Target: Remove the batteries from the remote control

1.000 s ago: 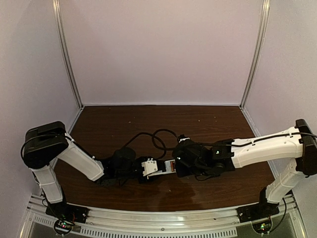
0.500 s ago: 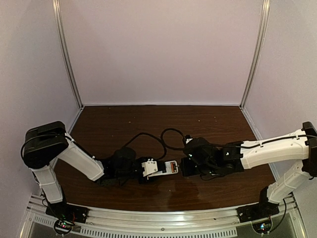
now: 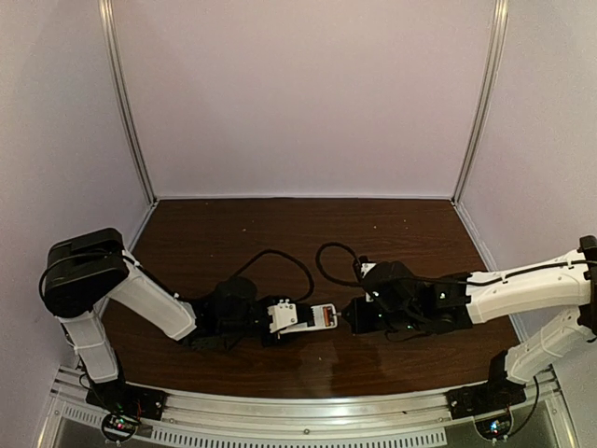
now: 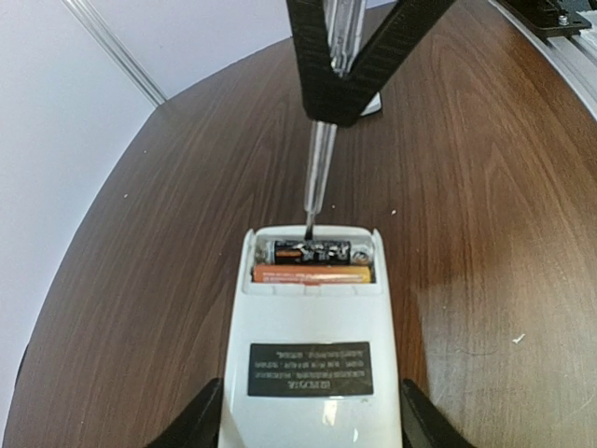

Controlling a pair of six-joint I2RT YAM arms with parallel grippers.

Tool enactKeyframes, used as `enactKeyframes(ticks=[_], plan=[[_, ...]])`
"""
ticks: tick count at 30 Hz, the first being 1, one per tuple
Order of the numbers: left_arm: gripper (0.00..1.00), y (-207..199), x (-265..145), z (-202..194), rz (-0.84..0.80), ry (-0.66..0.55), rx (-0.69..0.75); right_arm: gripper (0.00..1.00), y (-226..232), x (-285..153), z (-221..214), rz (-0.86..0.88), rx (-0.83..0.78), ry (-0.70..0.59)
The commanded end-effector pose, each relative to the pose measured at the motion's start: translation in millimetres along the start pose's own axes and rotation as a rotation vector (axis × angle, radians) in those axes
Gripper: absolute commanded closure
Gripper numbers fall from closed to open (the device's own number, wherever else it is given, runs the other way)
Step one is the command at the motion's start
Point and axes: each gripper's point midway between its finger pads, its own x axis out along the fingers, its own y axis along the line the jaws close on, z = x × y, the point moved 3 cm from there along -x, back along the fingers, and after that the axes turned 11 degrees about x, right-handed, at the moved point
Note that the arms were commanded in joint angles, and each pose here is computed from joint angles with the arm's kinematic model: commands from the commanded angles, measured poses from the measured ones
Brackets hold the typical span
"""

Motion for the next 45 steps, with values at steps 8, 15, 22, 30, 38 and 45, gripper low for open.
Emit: enactKeyframes(ticks=[8, 15, 22, 30, 38, 45], plan=[[1.0, 8.5, 3.5, 22.4, 0.017, -0.098, 0.004, 1.0, -37.2, 0.5, -1.2, -0.088, 0.021, -0.016], [1.0, 7.2, 3.2, 24.0, 0.008, -0.11, 0.0, 1.0, -42.5, -1.9, -0.3, -0.09, 0.031, -0.022], [1.0, 7.2, 3.4, 22.8, 0.01, -0.104, -0.001, 1.0, -44.1, -2.0, -0.4, -0.091, 0.035, -0.02], [1.0, 7.1, 3.7, 22.2, 0.012, -0.1, -0.001, 1.0, -43.8, -1.5, -0.6, -0.09, 0.033, -0.018], [1.0, 6.9, 3.8, 21.8, 0.011, -0.099, -0.001, 1.0, -40.4, -3.5, -1.6, -0.071, 0.029, -0.005], [1.0, 7.5, 3.4, 23.7, 0.011, -0.108, -0.009, 1.0, -32.2, -8.4, -1.0, -0.032, 0.016, 0.014]])
